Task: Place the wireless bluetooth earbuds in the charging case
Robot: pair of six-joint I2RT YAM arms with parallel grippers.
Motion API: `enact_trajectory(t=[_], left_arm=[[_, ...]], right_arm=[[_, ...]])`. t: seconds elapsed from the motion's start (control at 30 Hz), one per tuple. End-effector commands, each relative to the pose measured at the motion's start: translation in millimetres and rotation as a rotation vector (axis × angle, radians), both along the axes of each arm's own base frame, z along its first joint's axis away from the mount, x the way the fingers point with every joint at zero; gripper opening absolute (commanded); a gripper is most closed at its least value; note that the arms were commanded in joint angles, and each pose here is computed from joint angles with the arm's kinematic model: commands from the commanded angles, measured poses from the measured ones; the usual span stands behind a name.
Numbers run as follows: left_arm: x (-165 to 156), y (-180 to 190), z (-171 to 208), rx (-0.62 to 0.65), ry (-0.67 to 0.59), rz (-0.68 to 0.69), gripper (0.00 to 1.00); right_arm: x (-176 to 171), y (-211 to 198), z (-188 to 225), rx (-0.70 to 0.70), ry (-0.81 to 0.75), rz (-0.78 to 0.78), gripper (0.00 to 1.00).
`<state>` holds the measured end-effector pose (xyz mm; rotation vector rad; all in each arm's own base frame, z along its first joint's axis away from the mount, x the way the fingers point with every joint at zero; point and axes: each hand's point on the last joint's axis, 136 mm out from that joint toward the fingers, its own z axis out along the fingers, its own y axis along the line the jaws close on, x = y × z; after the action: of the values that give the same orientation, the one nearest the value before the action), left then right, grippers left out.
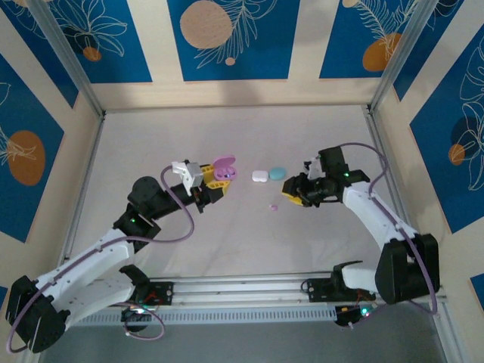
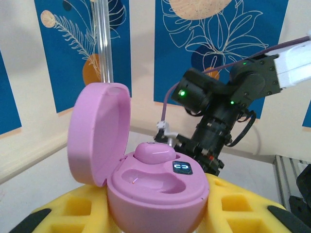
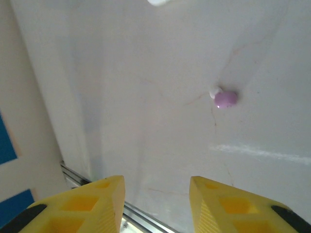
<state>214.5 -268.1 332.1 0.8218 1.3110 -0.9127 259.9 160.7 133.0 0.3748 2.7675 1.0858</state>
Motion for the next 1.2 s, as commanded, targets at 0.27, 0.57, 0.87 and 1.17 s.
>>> enact_trajectory(t=[0.27,0.57,0.87,1.17], left_arm=[[-5,6,13,-0.018,-0.029,0.016,0.28],[-7,8,12,-0.011,-0.026,0.019,0.28],[-7,9,11,-0.007,-0.026,0.024,0.28],[-6,8,9,-0.004,-0.024,0.022,0.28]], right_arm=[[12,29,-62,-0.312,0.102,0.268,0.37],[33,33,-95,-0.494,0.13,0.355,0.37],[31,41,-115,-0.556,0.15,0.446,0.37],[6,61,-111,-0.567,0.11,0.634,0.35]])
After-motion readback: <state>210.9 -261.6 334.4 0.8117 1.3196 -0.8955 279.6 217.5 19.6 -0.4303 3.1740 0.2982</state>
